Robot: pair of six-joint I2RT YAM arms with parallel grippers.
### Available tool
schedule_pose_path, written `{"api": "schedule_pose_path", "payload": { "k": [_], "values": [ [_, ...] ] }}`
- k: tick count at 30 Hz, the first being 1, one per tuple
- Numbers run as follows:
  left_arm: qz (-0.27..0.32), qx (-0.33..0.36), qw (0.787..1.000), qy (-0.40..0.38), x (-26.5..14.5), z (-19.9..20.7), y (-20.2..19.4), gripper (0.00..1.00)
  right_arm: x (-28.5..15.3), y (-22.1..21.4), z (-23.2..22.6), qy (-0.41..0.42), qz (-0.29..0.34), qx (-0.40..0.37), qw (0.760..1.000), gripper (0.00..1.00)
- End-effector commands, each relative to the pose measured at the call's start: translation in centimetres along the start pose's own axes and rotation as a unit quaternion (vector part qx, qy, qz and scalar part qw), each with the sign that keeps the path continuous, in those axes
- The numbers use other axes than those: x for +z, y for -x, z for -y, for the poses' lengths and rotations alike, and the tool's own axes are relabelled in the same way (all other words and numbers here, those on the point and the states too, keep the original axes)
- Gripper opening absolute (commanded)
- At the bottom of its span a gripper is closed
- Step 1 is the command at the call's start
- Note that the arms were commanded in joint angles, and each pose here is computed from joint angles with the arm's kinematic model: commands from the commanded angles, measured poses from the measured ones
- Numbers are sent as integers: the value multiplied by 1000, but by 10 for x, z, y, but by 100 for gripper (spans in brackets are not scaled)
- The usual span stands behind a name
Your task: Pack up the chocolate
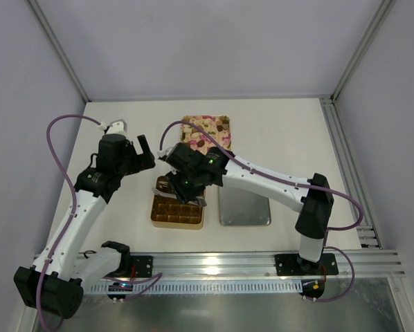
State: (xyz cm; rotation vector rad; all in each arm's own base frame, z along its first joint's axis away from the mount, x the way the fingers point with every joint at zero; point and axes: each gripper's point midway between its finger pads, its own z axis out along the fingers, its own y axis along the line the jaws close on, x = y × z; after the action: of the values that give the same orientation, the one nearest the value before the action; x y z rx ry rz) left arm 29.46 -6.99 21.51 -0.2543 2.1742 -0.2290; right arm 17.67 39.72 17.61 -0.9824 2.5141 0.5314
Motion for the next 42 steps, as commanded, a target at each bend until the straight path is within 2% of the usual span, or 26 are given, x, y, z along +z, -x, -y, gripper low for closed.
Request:
{"api": "schedule_pose_path", "payload": {
  "k": [1, 8, 15, 20, 26, 35, 42],
  "values": [
    [14, -2, 1000, 2, -3, -1, 7, 100, -12, 19, -8, 9, 37, -5, 999, 43],
    [18, -3, 1000, 5, -4, -2, 8, 100, -41, 40, 18, -42, 78, 0, 996, 44],
    [18, -2, 1000, 5, -4, -2, 8, 100, -64, 51, 90, -97, 100, 48, 989, 44],
    [16, -3, 1000, 3, -4, -1, 8, 100, -62, 64, 138, -115, 106, 65, 986, 44],
    [15, -2, 1000, 6, -2, -2, 7, 100, -40, 78, 193, -139, 85, 105, 981, 44],
    [11, -2, 1000, 9, 0, -3, 5, 100, -7, 93, 206, -128, 65, 72, 987, 45],
    [11, -1, 1000, 9, 0, -3, 6, 100, 5, 97, 211, -126, 60, 31, 990, 49]
  ]
}}
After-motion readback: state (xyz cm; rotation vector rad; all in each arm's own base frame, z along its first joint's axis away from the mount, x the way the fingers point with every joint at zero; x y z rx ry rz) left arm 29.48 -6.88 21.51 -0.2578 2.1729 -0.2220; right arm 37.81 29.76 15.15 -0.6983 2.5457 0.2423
